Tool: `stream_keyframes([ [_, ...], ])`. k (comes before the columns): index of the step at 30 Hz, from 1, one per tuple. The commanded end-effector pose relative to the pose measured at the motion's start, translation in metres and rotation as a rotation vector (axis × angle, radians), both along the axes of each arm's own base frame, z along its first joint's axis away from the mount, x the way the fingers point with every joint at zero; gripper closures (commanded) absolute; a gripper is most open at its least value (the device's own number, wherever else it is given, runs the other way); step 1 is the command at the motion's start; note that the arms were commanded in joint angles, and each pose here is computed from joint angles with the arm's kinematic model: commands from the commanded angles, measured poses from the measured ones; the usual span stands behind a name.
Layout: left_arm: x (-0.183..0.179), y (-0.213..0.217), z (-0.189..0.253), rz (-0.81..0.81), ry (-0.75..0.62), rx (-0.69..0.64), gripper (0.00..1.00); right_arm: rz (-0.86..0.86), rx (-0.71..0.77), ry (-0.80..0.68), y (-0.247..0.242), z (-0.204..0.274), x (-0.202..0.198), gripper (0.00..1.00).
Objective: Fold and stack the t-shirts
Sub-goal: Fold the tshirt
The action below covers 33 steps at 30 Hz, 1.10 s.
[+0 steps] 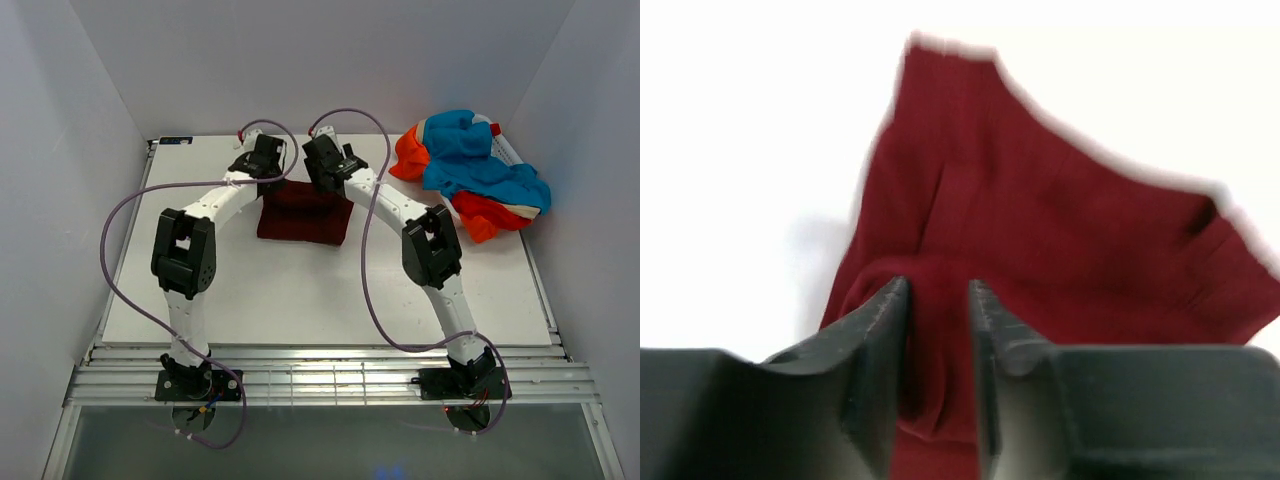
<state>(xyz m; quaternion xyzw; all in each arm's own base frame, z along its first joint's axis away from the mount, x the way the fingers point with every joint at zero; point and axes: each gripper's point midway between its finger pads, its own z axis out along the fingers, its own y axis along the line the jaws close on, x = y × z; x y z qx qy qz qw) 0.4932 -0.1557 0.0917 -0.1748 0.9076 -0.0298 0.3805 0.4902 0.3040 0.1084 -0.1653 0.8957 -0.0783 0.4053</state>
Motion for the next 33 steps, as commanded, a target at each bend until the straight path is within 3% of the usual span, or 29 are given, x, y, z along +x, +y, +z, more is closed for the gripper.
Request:
stream_keyframes([
  [1,0.044,0.018,0.127,0.098,-0.276,0.028,0.50,-0.061,0.048,-0.254,-0.016,0.103,0.033,0.18],
  [3,0.045,0.023,0.153,0.123,-0.318,0.030,0.46,-0.052,0.089,-0.329,-0.020,0.138,0.030,0.13],
  [7,0.021,0.017,0.160,0.116,-0.311,-0.067,0.46,0.009,0.163,-0.268,-0.020,0.124,0.001,0.14],
  [8,0.007,0.016,0.130,0.100,-0.248,-0.075,0.50,0.022,0.155,-0.208,-0.022,0.098,-0.010,0.15],
  [10,-0.010,0.006,0.124,0.068,-0.249,-0.141,0.58,0.087,0.232,-0.162,-0.011,0.093,-0.026,0.25],
  [11,-0.022,-0.008,0.111,0.013,-0.220,-0.175,0.67,0.096,0.272,-0.134,-0.007,0.086,-0.033,0.31],
  [12,-0.040,-0.011,0.076,-0.013,-0.149,-0.176,0.93,0.114,0.292,-0.103,-0.004,0.076,-0.040,0.45],
  [13,-0.046,-0.017,0.068,-0.038,-0.143,-0.202,1.00,0.167,0.341,-0.061,0.009,0.070,-0.048,0.57],
  [14,-0.057,-0.030,0.058,-0.087,-0.111,-0.238,1.00,0.188,0.378,-0.034,0.017,0.066,-0.054,0.68],
  [15,-0.070,-0.034,0.036,-0.107,-0.059,-0.244,1.00,0.225,0.414,0.008,0.026,0.058,-0.060,0.85],
  [16,-0.075,-0.042,0.024,-0.126,-0.034,-0.253,1.00,0.227,0.449,0.030,0.032,0.056,-0.062,0.89],
  [18,-0.084,-0.046,0.006,-0.150,0.010,-0.238,1.00,0.261,0.486,0.093,0.045,0.046,-0.069,0.87],
  [20,-0.091,-0.042,-0.009,-0.132,0.056,-0.207,1.00,0.242,0.504,0.127,0.049,0.041,-0.071,0.73],
  [21,-0.091,-0.036,-0.011,-0.116,0.054,-0.185,1.00,0.237,0.508,0.135,0.050,0.039,-0.072,0.58],
  [22,-0.092,-0.034,-0.011,-0.113,0.054,-0.174,1.00,0.231,0.508,0.148,0.049,0.034,-0.075,0.50],
  [23,-0.092,-0.032,-0.010,-0.118,0.048,-0.159,0.99,0.232,0.509,0.155,0.050,0.031,-0.076,0.48],
  [26,-0.087,-0.029,0.003,-0.128,0.011,-0.137,0.91,0.239,0.517,0.162,0.051,0.024,-0.078,0.49],
  [33,-0.085,-0.034,0.017,-0.135,-0.012,-0.168,0.91,0.239,0.514,0.316,0.061,-0.024,-0.090,0.77],
])
